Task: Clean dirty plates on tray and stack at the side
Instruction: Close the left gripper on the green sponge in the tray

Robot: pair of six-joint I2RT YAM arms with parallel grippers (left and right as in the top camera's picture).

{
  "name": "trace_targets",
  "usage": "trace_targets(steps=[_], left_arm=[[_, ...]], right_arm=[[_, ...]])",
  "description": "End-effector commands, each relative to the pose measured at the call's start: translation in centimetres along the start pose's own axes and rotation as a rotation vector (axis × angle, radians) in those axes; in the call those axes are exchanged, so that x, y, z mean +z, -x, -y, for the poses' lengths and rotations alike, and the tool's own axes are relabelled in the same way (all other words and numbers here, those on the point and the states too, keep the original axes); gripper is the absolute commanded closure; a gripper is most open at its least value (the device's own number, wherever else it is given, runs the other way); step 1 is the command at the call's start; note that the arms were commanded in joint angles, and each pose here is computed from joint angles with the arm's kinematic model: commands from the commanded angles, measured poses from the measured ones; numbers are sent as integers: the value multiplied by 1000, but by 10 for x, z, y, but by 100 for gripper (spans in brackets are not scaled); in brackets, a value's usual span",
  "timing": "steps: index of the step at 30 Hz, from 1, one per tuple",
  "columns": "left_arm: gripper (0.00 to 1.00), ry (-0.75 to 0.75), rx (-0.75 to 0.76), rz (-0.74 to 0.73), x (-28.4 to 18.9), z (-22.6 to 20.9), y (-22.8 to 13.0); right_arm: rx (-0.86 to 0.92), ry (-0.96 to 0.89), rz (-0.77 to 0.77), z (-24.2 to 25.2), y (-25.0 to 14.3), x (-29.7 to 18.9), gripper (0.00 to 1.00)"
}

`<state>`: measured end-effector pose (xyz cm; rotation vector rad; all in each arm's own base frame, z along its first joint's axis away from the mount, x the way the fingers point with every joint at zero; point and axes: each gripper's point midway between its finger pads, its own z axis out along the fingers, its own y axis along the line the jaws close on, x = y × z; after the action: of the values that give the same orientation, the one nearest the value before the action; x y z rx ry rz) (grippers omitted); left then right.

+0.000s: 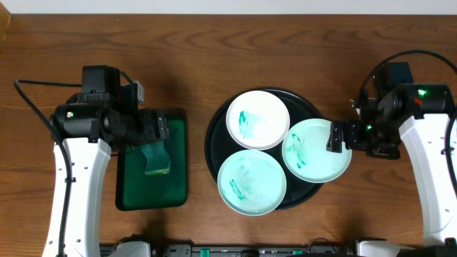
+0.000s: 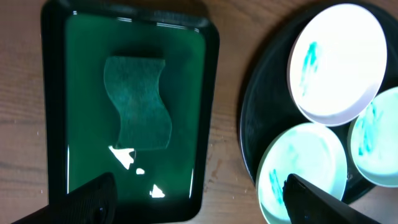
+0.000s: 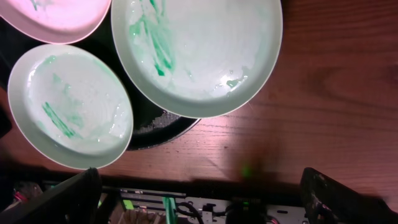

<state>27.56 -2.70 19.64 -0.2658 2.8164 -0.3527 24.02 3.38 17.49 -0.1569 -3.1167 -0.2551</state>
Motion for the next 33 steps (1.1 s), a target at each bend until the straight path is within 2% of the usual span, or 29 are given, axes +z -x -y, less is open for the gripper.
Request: trace_targets(steps=[1,5,6,7,16,23,29,33], left_arm=[[14,5,25,13,-1,0,3],[15,9,26,8,0,-1,2],[4,23,28,8,1,-3,3],[3,43,27,6,2,-7,4],[3,48,-5,-83,25,-11,3],[7,51,-9,-105,31,-12,2],[3,50,-8,-101,31,-12,3],[22,56,-7,-109,31,-13,1]], right_arm=[[9,1,21,0,4,-5,1],[8,1,21,0,4,-5,1],[8,1,21,0,4,-5,1],[8,1,22,0,4,-5,1],[-12,2,33,0,7,-5,1],[-12,3,38,-1,8,-5,1],[-13,4,44,-1,10,-5,1],[-13,3,43,-1,9,-5,1]])
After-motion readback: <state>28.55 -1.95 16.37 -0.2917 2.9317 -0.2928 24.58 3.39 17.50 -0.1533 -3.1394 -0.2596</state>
